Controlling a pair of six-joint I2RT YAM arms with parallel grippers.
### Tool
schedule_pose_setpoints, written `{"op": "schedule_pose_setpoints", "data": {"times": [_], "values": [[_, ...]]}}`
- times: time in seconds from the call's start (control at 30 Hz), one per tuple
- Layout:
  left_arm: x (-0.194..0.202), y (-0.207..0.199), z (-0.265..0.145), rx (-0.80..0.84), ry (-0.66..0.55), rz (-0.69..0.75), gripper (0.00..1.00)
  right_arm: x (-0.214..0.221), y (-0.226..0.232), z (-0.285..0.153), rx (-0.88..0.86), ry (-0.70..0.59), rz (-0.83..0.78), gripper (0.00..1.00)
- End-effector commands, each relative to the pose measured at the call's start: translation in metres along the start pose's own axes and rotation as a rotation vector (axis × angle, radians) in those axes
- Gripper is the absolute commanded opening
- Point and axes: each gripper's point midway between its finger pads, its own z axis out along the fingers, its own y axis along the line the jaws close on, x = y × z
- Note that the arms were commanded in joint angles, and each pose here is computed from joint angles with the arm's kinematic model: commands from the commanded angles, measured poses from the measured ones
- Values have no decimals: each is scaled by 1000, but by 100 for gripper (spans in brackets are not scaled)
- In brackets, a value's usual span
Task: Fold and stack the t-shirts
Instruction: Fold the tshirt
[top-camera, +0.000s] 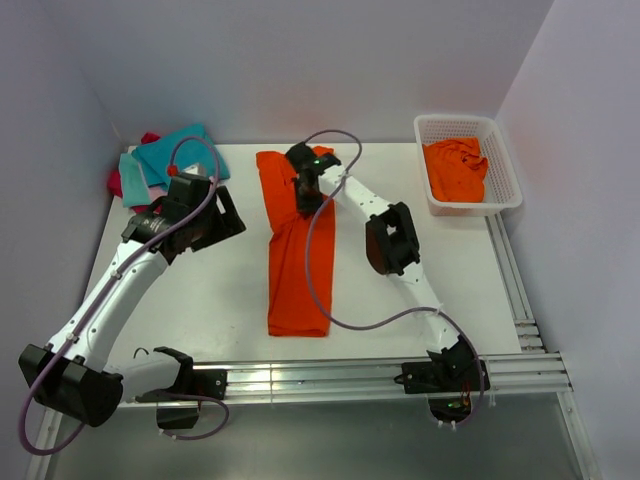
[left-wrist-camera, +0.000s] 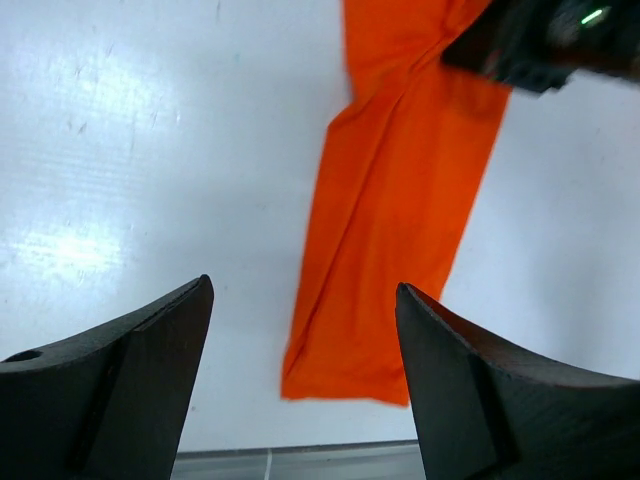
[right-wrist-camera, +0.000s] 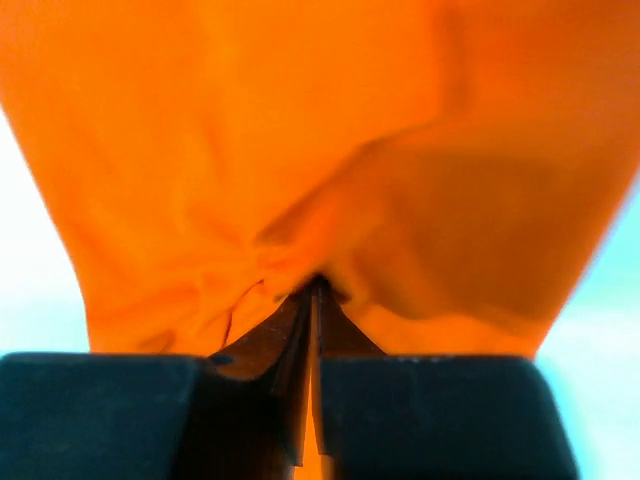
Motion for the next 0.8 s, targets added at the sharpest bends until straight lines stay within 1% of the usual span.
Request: {"op": "schedule_pose_setpoints", "data": {"times": [0.0,0.03,0.07,0.1,0.13,0.17,0.23,0.27,0.3,0.33,0.37,0.4,0.43,0.47,0.5,0.53,0.57,0.6,0.63,0.67,0.7,0.73,0.77], "values": [[8,9,-7,-22,5,-13,79,-51,9,-28,-95,-150,66,23],[9,11,-8,-27,6,-8,79,-58,6,-32,-110,-166,80,39],[9,11,-8,-29,6,-5,79,-73,10,-48,-146,-222,78,69],[5,10,-10,-27,-2,-2,79,-78,12,-56,-161,-239,75,83],[3,9,-10,-31,-5,4,79,-81,12,-63,-174,-250,73,87],[1,9,-9,-37,-8,7,79,-87,16,-82,-194,-279,67,89],[-6,3,-9,-24,-21,9,79,-84,15,-97,-202,-281,67,89],[-6,0,-5,-19,-11,8,79,-87,16,-127,-218,-315,77,89],[-6,-2,-4,-14,-5,8,79,-85,13,-139,-213,-324,85,89],[-4,-3,0,-11,3,7,78,-65,3,-133,-180,-276,97,89],[1,-2,4,-13,19,6,77,-64,0,-167,-188,-322,110,88],[15,1,10,-16,57,7,77,-33,-15,-153,-143,-250,117,88],[24,3,15,-16,80,9,77,-19,-22,-158,-129,-239,126,88],[32,2,19,-4,95,7,76,-13,-25,-189,-152,-292,135,87],[56,12,29,-16,158,4,76,28,-43,-168,-104,-210,138,87],[72,12,33,-8,191,-2,75,45,-50,-169,-97,-201,144,87],[82,11,37,5,206,-4,74,54,-56,-188,-106,-248,161,87],[107,16,42,-5,255,-5,74,94,-72,-169,-65,-174,167,87],[118,17,45,-6,272,-4,73,109,-79,-168,-61,-165,174,87],[133,20,49,-3,287,-3,73,118,-81,-177,-83,-193,190,86],[147,15,48,9,308,-2,73,150,-92,-162,-62,-132,196,86],[158,12,48,21,334,-6,73,162,-91,-161,-92,-112,201,84],[169,15,50,11,356,-3,72,169,-90,-162,-109,-116,218,81]]}}
